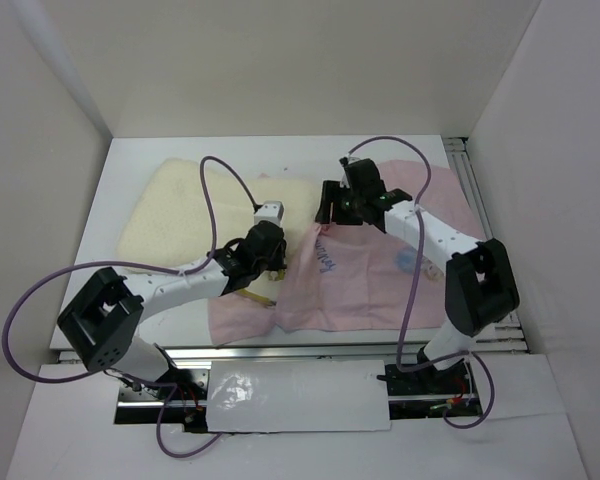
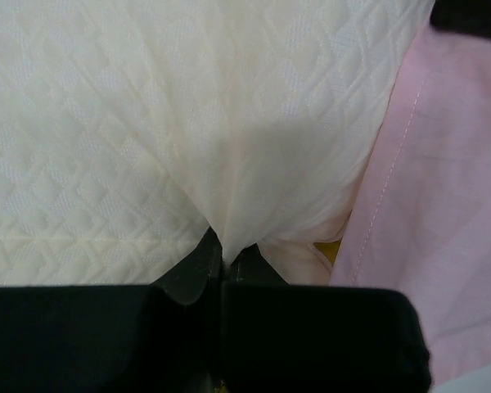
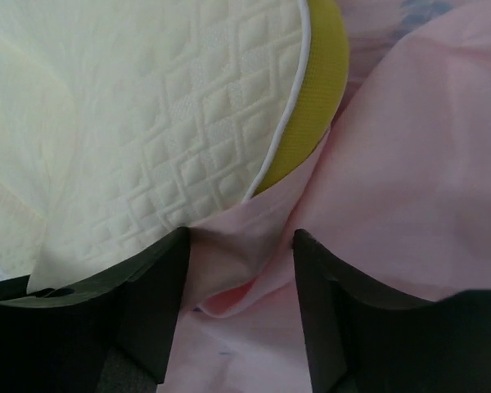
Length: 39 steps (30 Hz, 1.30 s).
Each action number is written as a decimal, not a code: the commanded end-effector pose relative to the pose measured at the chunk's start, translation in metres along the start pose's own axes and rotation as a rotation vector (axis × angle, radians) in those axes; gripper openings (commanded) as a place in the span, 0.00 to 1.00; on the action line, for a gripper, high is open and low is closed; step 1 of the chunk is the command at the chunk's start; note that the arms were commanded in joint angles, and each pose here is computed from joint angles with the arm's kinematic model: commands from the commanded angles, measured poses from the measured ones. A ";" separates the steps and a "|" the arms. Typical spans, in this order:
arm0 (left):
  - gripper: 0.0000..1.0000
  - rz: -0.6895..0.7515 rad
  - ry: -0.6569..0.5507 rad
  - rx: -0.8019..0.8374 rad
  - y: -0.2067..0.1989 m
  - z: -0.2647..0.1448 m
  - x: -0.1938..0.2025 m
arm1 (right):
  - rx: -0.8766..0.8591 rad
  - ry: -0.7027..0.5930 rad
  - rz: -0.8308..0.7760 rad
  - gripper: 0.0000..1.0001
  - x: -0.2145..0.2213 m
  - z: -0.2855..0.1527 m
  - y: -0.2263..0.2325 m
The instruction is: Put the pillow into the pillowcase
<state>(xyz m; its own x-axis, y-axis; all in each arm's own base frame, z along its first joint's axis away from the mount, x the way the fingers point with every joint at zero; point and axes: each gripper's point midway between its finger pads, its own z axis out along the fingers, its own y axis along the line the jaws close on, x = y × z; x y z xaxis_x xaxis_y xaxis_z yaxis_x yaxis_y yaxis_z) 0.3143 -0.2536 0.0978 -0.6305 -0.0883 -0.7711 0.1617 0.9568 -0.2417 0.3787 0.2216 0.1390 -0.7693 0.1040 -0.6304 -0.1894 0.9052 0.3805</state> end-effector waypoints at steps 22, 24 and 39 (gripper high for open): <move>0.00 0.117 0.054 0.122 0.006 -0.039 0.038 | 0.107 -0.343 0.158 0.00 -0.074 -0.030 -0.017; 0.00 0.169 0.076 0.195 -0.001 -0.046 0.048 | 0.044 -0.413 0.149 0.00 -0.089 -0.035 -0.001; 0.00 0.357 0.223 0.467 -0.034 -0.074 0.111 | 0.134 -0.573 0.224 0.00 -0.114 -0.031 0.014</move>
<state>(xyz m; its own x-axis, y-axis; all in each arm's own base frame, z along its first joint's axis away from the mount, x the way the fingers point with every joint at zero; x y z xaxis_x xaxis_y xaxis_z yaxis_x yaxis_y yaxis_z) 0.2451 -0.2684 0.0882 -0.5639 0.1736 -0.8074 0.5284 0.8272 -0.1912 0.4010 0.2381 0.1783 -0.5680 0.3168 -0.7596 -0.0942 0.8918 0.4424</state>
